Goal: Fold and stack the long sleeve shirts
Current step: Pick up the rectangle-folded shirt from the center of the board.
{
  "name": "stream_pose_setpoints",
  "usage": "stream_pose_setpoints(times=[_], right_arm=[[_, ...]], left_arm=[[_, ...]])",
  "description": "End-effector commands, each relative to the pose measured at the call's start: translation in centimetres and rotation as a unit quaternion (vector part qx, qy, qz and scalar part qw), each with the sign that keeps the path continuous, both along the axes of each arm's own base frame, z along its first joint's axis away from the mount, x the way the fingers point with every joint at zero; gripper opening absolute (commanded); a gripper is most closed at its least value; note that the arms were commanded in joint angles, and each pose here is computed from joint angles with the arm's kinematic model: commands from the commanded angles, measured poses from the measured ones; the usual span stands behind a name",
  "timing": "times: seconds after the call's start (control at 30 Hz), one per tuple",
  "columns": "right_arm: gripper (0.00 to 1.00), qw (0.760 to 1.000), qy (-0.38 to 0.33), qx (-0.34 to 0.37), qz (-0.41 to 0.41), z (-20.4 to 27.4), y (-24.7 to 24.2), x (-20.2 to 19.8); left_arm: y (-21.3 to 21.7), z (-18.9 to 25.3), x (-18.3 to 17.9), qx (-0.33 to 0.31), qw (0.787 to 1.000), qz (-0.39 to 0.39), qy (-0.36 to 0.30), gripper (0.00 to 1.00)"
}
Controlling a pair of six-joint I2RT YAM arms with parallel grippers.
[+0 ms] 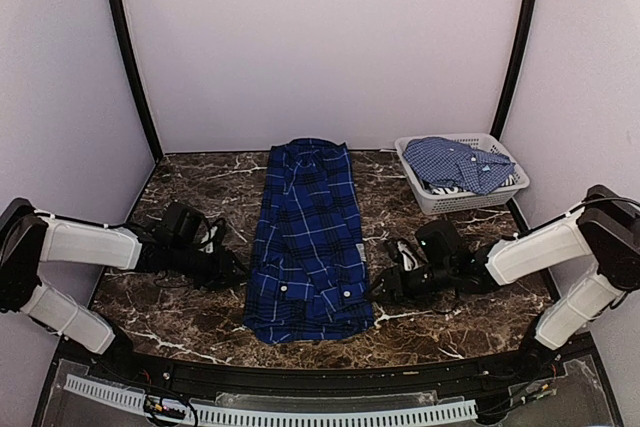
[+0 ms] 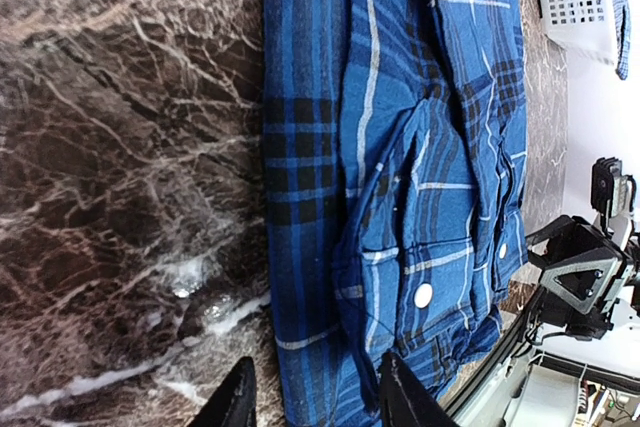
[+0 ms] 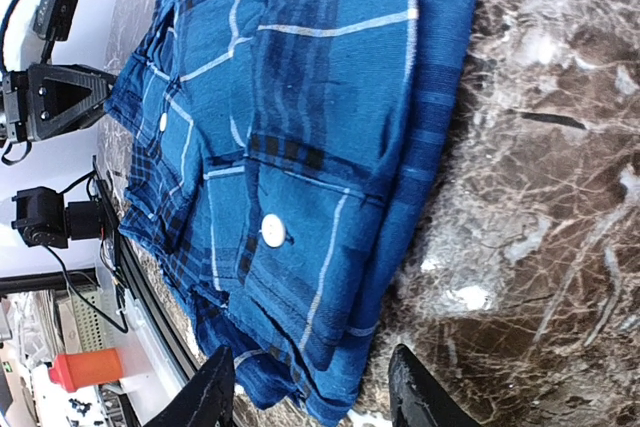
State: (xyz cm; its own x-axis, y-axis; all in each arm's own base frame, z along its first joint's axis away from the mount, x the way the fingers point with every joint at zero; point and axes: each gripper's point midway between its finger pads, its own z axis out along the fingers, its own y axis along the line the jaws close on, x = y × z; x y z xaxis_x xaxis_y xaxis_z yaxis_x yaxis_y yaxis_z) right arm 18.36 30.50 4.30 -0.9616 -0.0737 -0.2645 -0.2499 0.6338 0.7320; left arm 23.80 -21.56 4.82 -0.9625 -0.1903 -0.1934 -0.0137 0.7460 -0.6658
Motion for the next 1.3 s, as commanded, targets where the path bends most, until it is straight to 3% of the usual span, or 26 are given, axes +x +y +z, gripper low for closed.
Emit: stream_pose_setpoints(times=[0.0,0.53,0.77,0.93,1.17,1.27], right_arm=[[0.49,1.000,-0.003,0.006,-0.016,-0.4,0.0,0.7],[0.47,1.000,0.013,0.017,-0.011,-1.5,0.6,0.6],[0.42,1.000,0.017,0.023,-0.010,-1.8,0.8,0.5],[0.34,0.999,0.020,0.030,-0.007,-1.7,1.1,0.5],[0.07,0.999,0.019,0.037,-0.002,-1.2,1.4,0.3],[0.00,0.999,0.021,0.040,0.001,-1.0,1.4,-0.2]], left_arm=[[-0.7,-0.7,-0.4,-0.025,0.999,-0.016,0.016,0.41],[-1.6,-3.7,-2.8,0.026,0.996,-0.048,0.063,0.43],[-2.4,-4.0,-3.1,0.027,0.995,-0.057,0.071,0.38],[-3.0,-3.9,-3.2,0.017,0.995,-0.059,0.075,0.29],[-3.8,-3.3,-3.9,-0.009,0.994,-0.072,0.077,0.09],[-3.9,-2.9,-4.6,-0.017,0.994,-0.077,0.075,0.02]])
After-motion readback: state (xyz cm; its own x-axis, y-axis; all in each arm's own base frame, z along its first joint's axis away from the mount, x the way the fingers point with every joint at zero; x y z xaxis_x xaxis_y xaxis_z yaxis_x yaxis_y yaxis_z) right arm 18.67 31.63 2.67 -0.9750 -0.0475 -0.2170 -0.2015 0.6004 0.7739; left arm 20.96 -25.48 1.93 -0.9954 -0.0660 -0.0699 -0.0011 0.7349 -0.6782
